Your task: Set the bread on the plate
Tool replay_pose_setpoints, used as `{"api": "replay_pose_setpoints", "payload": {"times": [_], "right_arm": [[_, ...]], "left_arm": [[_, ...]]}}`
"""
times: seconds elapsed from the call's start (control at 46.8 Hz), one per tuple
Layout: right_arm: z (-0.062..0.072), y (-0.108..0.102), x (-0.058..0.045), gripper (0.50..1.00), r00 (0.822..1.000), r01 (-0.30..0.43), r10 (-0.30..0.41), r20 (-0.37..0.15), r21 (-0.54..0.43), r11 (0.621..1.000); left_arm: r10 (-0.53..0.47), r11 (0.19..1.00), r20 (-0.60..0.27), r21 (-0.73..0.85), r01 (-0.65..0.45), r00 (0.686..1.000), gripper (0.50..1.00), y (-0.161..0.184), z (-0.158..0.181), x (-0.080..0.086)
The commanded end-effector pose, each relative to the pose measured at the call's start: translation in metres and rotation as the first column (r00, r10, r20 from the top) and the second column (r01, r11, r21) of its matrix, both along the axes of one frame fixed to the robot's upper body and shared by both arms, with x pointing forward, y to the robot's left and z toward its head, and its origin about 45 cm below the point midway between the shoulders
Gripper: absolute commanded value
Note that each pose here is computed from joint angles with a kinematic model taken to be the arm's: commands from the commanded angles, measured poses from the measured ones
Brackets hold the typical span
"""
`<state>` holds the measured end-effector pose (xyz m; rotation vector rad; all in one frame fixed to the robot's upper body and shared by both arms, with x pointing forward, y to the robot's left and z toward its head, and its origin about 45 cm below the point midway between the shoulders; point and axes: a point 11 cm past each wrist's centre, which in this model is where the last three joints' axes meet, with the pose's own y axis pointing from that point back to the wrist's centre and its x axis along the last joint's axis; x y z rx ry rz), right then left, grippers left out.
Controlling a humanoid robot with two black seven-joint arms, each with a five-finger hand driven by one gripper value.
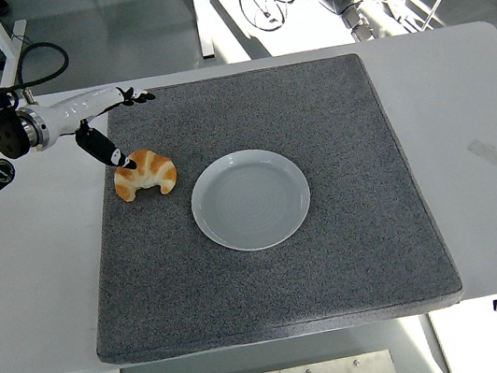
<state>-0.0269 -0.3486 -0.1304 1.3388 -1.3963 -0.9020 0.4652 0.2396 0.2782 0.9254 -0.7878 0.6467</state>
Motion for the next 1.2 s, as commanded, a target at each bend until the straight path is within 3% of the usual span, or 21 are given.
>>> {"api": "replay_pose_setpoints", "payload": {"times": [0.0,0.128,0.256,1.175], "right_arm": [[0.000,0.000,0.000,1.000,1.000,0.000,0.000,0.001,0.000,1.000],[0.000,0.000,0.000,1.000,1.000,-0.001,0.001,0.001,0.000,1.000],[0.000,0.000,0.000,1.000,1.000,-0.001,0.001,0.001,0.000,1.000],[0.000,0.000,0.000,1.000,1.000,-0.001,0.001,0.001,0.000,1.000]], "left_arm": [[-0.005,1.000,-0.011,0.009,0.005,1.000,0.981,0.000,-0.006,-0.003],[-0.006,0.999,-0.016,0.033,0.006,1.000,0.975,0.001,-0.013,-0.005],[-0.052,0.985,-0.017,0.164,0.054,0.998,0.968,0.006,-0.024,-0.009],[-0.012,0.994,0.017,0.108,0.010,1.000,0.968,-0.003,-0.055,-0.013]]}}
